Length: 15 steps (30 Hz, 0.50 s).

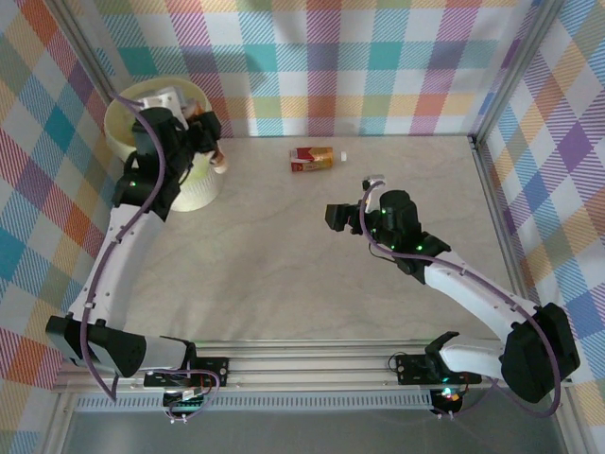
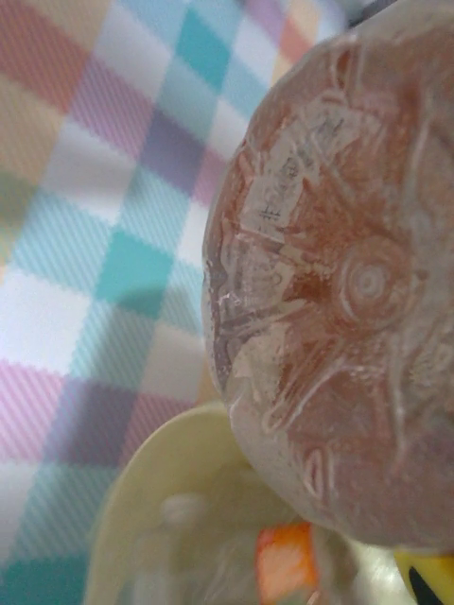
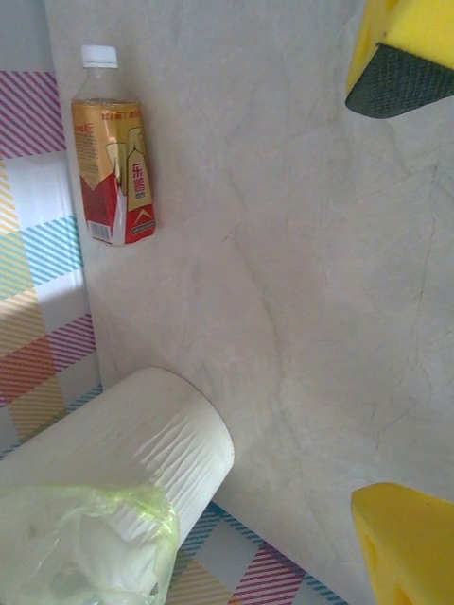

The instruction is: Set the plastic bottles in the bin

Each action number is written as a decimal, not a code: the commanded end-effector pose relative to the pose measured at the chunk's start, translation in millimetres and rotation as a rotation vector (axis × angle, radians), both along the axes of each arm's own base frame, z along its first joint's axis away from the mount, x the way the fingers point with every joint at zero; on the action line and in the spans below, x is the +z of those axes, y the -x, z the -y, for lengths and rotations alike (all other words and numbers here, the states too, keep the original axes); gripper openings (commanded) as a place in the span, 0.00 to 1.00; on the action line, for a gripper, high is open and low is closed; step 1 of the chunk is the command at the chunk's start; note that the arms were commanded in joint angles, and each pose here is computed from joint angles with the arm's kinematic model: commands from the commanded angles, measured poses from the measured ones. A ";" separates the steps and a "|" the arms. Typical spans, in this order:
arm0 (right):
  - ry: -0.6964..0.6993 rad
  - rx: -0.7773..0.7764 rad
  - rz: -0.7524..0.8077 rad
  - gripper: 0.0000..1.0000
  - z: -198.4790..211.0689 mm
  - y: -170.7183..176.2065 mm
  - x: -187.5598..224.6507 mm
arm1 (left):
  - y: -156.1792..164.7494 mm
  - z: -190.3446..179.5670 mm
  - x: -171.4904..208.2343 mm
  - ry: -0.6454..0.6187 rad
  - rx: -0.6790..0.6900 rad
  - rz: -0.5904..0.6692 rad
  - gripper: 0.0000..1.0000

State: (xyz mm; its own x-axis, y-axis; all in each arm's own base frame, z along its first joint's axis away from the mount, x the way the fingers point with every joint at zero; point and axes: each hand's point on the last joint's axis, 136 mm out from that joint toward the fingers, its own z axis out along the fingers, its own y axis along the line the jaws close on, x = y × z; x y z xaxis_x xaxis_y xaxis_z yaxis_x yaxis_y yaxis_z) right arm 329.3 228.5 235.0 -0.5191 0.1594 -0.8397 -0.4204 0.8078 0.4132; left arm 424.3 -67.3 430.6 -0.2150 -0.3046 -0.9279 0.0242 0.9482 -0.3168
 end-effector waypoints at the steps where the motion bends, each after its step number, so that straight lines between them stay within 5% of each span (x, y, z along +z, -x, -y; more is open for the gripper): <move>1: -0.024 0.013 0.048 1.00 -3.7 -1.7 12.0 | -5.5 -17.4 39.4 -0.093 0.070 0.092 0.49; 15: -0.014 0.019 0.033 1.00 -5.9 -3.3 6.6 | -72.5 -55.9 64.7 -0.394 0.226 0.134 0.49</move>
